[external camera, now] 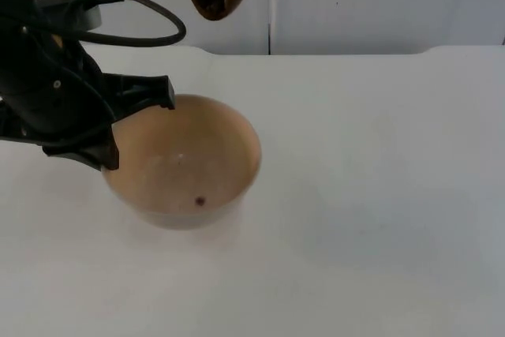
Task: Pick up the bowl with the left hand and pour the coffee beans from the cup into the bowl with the right hand.
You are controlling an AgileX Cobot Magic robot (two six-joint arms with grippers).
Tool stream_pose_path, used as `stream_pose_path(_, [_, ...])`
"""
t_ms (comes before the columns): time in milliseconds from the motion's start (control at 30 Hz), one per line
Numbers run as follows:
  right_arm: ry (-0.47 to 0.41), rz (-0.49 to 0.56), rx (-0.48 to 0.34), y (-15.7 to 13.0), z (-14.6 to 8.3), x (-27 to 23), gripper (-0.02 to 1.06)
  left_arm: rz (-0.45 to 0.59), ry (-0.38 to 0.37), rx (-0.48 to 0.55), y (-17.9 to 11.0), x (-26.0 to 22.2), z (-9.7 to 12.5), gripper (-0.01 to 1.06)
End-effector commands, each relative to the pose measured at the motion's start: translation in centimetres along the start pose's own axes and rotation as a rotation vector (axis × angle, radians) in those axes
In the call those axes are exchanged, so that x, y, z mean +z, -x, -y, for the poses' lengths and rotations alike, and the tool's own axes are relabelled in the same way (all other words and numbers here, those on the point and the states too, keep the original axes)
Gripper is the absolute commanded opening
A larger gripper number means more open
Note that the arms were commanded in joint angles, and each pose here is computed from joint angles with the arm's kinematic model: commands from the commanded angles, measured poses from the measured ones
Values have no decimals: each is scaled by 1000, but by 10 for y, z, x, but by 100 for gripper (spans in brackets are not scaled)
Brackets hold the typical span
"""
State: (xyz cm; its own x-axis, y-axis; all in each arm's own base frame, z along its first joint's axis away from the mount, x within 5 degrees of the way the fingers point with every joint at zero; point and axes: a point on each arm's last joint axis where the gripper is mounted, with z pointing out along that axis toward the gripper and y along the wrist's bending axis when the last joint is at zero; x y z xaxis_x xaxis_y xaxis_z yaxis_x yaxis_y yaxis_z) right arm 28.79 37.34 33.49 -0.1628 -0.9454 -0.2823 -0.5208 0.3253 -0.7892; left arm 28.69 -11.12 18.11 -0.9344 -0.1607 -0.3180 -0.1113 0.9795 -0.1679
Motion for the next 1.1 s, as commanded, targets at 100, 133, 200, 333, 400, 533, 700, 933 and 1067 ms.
stream_pose_path(100, [-52,10,-41,5,0,-11,0,5,-8,-19,1,0,0,0])
stream_pose_path(133, [-67,3,-46,4,2,-11,0,5,-8,-19,1,0,0,0])
stream_pose_path(200, [-76,1,-50,4,2,-11,0,5,-8,-19,1,0,0,0])
stream_pose_path(333, [-89,-3,-69,4,3,-12,0,5,-8,-19,1,0,0,0])
stream_pose_path(400, [-98,2,-77,5,2,-14,0,5,-8,-19,1,0,0,0])
stream_pose_path(533, [-108,14,-91,8,-1,-19,0,5,-9,-20,0,0,0,0])
stream_pose_path(700, [-128,24,-107,11,-3,-24,0,5,-9,-20,0,0,0,0])
stream_pose_path(933, [-169,31,-138,14,-6,-30,0,0,-10,-26,0,0,0,0])
stream_pose_path(1067, [-199,18,-168,13,-8,-27,0,0,-10,-26,0,0,0,0])
